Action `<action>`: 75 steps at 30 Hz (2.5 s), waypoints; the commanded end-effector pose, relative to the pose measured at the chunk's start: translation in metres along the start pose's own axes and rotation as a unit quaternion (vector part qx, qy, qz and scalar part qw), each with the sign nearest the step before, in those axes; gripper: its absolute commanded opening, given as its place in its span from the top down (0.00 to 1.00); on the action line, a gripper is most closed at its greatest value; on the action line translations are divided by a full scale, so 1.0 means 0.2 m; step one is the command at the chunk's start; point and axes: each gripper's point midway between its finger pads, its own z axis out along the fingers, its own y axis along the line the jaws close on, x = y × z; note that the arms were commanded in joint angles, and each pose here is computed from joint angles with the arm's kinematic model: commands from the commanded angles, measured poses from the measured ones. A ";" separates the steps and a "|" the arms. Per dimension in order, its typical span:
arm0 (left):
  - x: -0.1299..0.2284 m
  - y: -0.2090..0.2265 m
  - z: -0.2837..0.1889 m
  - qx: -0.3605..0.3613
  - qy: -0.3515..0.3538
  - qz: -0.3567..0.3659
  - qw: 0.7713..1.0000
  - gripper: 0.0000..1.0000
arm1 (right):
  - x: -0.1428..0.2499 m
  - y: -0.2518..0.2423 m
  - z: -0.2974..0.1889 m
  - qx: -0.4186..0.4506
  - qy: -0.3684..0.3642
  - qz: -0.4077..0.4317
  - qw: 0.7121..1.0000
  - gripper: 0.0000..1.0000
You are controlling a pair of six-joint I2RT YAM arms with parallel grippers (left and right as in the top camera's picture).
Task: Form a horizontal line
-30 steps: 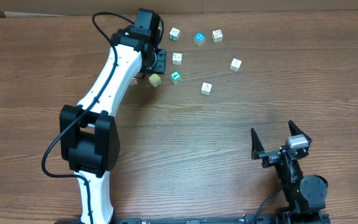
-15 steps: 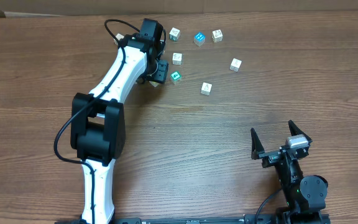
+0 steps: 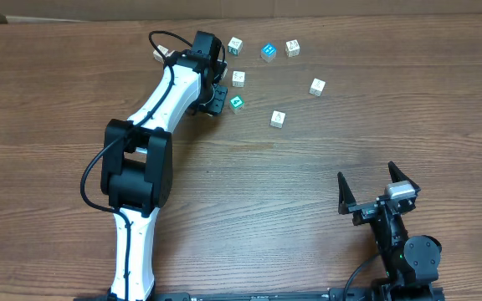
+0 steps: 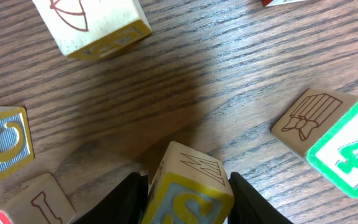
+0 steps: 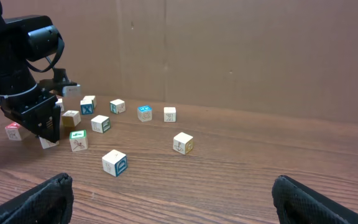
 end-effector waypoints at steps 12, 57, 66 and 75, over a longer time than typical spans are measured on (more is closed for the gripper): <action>0.03 -0.01 0.03 0.006 0.013 -0.042 0.999 0.72 | 0.01 0.00 0.00 0.002 -0.002 -0.001 1.000 0.00; 0.53 -0.27 -0.38 -0.079 0.123 -0.229 0.962 0.92 | 0.01 0.00 0.00 0.002 -0.002 -0.001 1.000 0.00; 0.58 -0.17 -0.33 -0.136 0.115 -0.227 0.957 0.91 | 0.01 0.00 0.00 0.002 -0.002 -0.001 1.000 0.00; 0.60 -0.21 -0.32 -0.126 0.123 -0.230 0.957 0.88 | 0.01 0.00 0.00 0.002 -0.002 -0.001 1.000 0.00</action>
